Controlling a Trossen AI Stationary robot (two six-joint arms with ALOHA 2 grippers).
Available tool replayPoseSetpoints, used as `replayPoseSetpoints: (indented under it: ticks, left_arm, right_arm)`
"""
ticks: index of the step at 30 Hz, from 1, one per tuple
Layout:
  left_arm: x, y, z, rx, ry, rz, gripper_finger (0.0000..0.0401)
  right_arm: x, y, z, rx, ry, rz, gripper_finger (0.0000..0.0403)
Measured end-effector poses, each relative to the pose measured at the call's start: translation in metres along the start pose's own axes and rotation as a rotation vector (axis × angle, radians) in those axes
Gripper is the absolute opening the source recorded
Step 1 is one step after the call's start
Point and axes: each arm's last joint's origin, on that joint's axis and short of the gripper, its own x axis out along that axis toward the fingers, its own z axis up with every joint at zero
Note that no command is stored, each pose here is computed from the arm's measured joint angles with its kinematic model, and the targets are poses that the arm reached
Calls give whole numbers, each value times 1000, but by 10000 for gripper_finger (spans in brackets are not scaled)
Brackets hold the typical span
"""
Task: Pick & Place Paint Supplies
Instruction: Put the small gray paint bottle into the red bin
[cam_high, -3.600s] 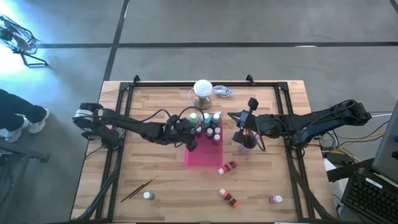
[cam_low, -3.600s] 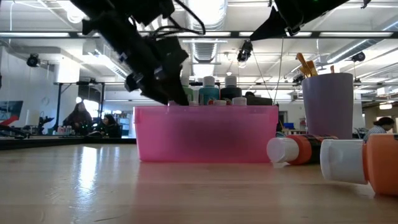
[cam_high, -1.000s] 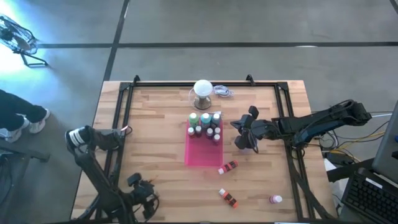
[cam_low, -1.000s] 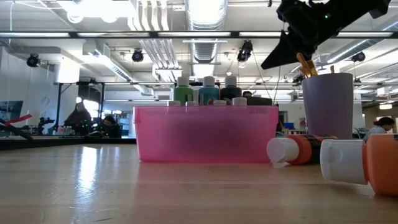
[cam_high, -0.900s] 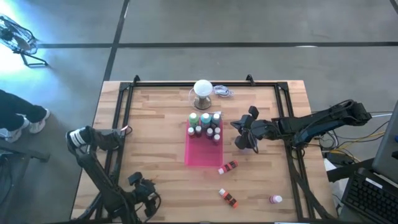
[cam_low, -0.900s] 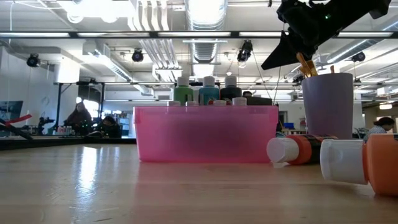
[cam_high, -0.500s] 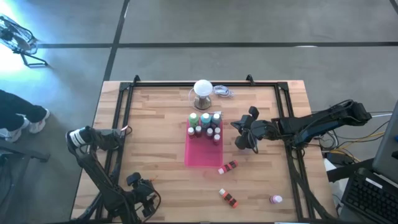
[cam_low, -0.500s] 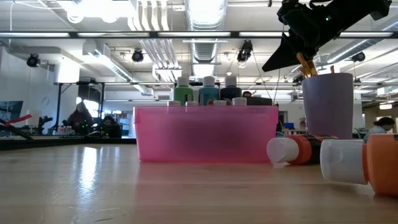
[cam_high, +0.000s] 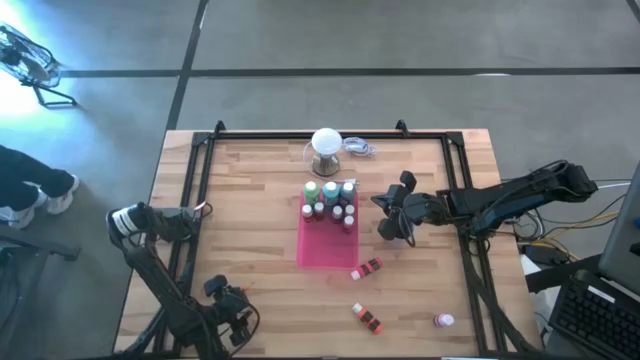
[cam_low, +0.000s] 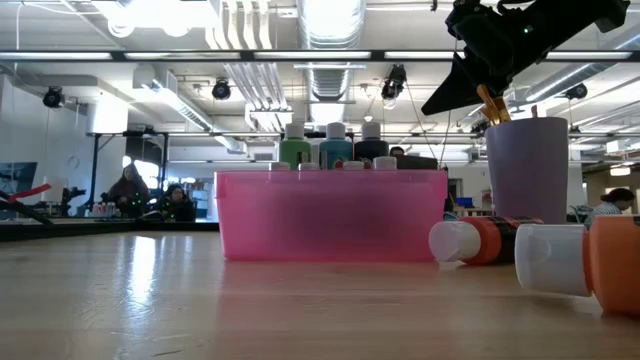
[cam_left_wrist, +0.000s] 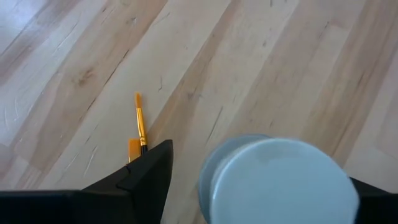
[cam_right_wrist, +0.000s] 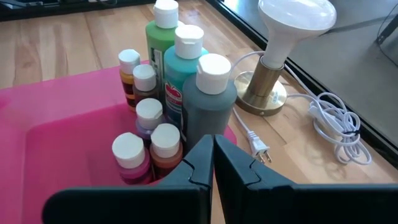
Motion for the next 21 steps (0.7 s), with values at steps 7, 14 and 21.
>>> replayPoseSetpoints:
  ticks: [7,14,21]
  left_arm:
    - [0,0,1,3,0,1,200]
    - [3,0,7,45,-1,9,149]
    - [11,2,30,128,-72,35,149]
  right_arm:
    - [0,0,0,1,0,0,8]
    - [0,0,0,43,-1,0,8]
    - [0,1,4,65,-32,11,8]
